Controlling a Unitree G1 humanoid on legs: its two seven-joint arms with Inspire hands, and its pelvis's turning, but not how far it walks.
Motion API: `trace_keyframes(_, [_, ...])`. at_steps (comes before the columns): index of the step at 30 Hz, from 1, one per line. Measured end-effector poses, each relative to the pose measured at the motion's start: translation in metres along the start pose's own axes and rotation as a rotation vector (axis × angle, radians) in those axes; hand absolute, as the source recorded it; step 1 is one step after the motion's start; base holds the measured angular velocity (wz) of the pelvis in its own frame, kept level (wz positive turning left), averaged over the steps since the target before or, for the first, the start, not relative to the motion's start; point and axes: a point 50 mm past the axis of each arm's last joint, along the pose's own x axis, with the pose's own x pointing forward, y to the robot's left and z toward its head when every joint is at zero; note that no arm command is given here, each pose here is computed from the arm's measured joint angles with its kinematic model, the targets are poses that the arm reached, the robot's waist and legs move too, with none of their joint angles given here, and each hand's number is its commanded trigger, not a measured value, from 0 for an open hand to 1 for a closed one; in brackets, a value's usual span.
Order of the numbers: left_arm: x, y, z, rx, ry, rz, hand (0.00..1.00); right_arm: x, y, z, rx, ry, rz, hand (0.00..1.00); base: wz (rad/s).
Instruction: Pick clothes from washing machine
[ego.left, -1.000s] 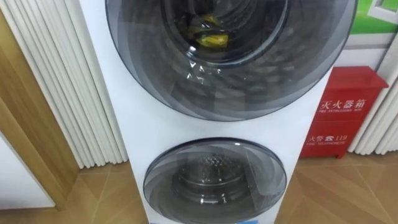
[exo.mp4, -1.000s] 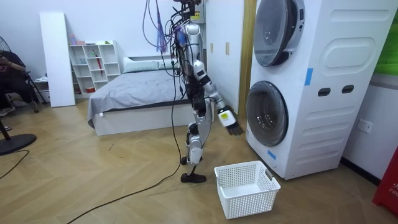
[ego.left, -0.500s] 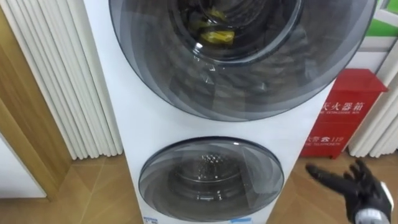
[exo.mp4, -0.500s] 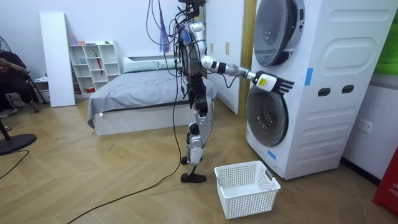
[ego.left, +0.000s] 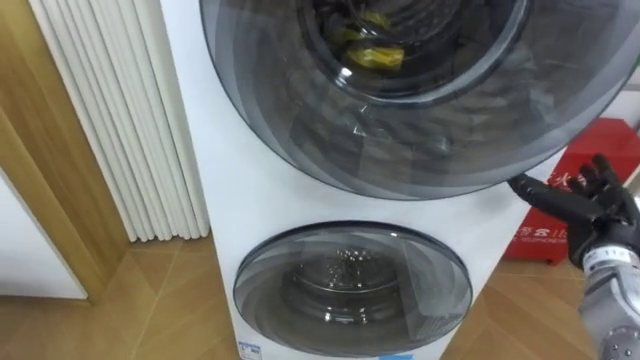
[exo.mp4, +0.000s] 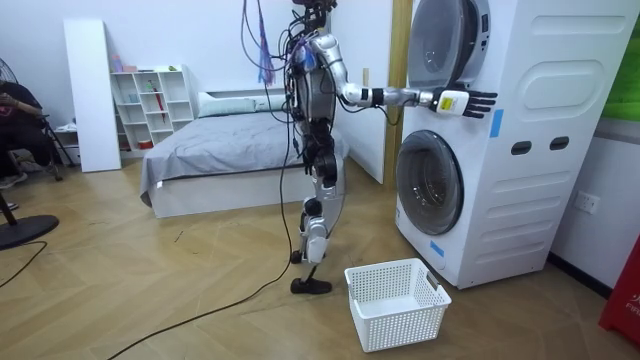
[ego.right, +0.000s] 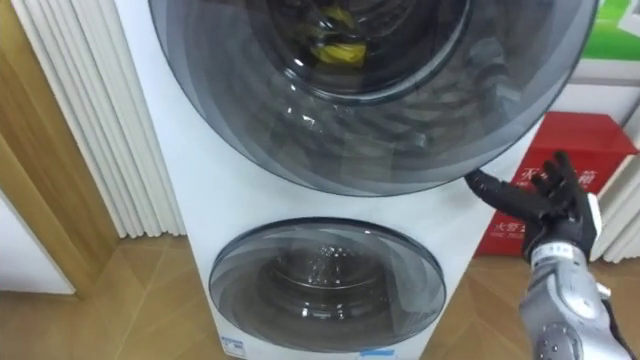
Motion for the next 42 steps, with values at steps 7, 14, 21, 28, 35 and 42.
trace_keyframes(7, [0.001, 0.016, -0.003, 0.078, 0.031, 0.045, 0.00, 0.003, 0.020, 0.019, -0.080, -0.057, 0.048, 0.00, -0.18])
trace_keyframes(14, [0.001, 0.013, -0.001, 0.125, 0.055, 0.038, 0.00, 0.009, 0.016, 0.036, -0.166, -0.097, 0.015, 0.00, 0.10])
trace_keyframes(21, [0.002, 0.015, 0.006, 0.136, 0.030, 0.045, 0.00, 0.008, 0.019, 0.042, -0.206, -0.118, 0.024, 0.00, -0.01])
trace_keyframes(28, [0.002, 0.015, 0.006, 0.135, 0.028, 0.045, 0.00, 0.006, 0.023, 0.046, -0.246, -0.133, 0.029, 0.00, 0.00])
trace_keyframes(35, [0.002, 0.014, 0.008, 0.135, 0.024, 0.046, 0.00, 0.005, 0.023, 0.052, -0.272, -0.145, 0.021, 0.00, 0.00])
trace_keyframes(42, [0.001, 0.015, 0.002, 0.131, 0.028, 0.048, 0.00, 0.001, 0.025, 0.055, -0.313, -0.173, 0.042, 0.00, -0.03])
